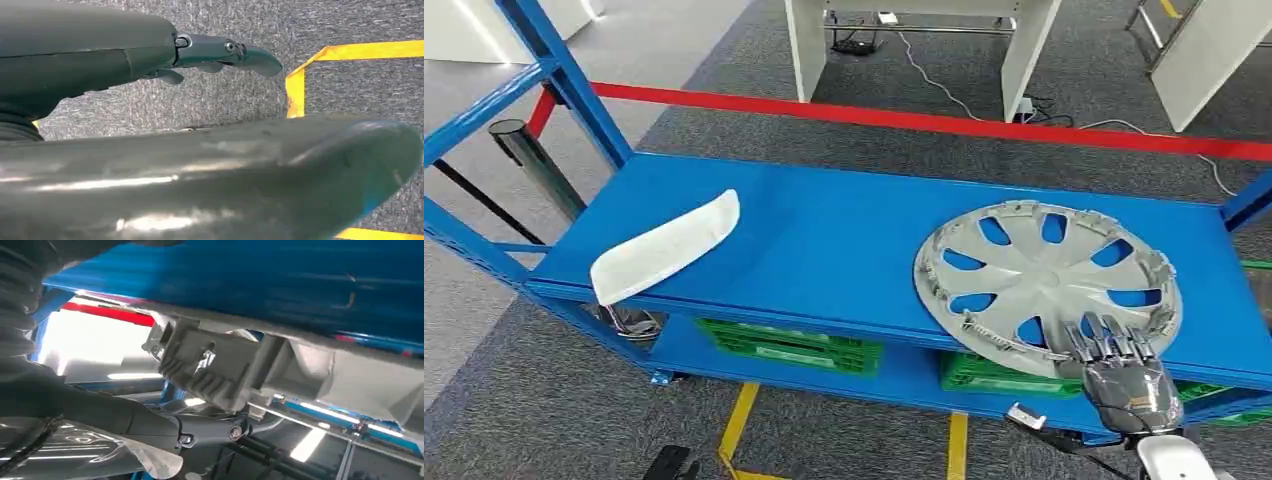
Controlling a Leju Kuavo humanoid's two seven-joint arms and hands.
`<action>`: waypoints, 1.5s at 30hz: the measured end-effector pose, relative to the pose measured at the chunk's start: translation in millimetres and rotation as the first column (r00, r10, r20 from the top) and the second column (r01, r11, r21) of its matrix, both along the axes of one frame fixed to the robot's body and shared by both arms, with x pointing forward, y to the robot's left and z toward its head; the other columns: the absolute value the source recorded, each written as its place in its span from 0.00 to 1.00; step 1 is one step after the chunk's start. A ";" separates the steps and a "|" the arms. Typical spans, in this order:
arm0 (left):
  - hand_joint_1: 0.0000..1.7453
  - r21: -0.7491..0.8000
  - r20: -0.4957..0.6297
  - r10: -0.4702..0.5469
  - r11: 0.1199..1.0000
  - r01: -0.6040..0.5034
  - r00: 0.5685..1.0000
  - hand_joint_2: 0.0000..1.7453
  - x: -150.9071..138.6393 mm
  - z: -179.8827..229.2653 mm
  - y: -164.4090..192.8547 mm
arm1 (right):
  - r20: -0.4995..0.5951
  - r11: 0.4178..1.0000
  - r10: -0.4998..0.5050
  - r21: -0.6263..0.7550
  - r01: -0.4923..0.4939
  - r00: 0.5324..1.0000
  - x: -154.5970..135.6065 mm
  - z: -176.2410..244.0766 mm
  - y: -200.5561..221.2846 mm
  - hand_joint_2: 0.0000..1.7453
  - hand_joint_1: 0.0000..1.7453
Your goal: Take the parts from the cabinet and place them on the table.
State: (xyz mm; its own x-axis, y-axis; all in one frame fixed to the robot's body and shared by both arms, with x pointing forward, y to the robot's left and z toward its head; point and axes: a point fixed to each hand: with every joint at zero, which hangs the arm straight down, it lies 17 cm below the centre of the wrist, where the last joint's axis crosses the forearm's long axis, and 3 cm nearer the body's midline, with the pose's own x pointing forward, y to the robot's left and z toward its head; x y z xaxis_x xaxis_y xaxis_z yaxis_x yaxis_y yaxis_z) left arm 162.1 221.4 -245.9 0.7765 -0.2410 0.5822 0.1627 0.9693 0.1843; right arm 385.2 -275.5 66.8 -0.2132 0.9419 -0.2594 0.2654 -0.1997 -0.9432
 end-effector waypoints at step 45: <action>0.00 0.143 0.211 -0.064 0.989 0.034 0.975 1.00 28.3 23.7 13.5 | -0.002 1.000 -0.005 -0.029 0.005 1.000 -6.6 -1.4 -13.3 1.00 0.77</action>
State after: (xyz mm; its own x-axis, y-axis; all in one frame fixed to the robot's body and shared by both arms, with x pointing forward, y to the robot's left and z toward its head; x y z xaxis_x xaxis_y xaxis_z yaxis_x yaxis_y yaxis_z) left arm 190.4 234.9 -222.1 0.6224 -0.3652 0.6923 0.1512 0.9239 0.3515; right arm 378.7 -288.8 65.4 -0.2091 0.9349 -0.2867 0.2627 -0.2287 -0.9374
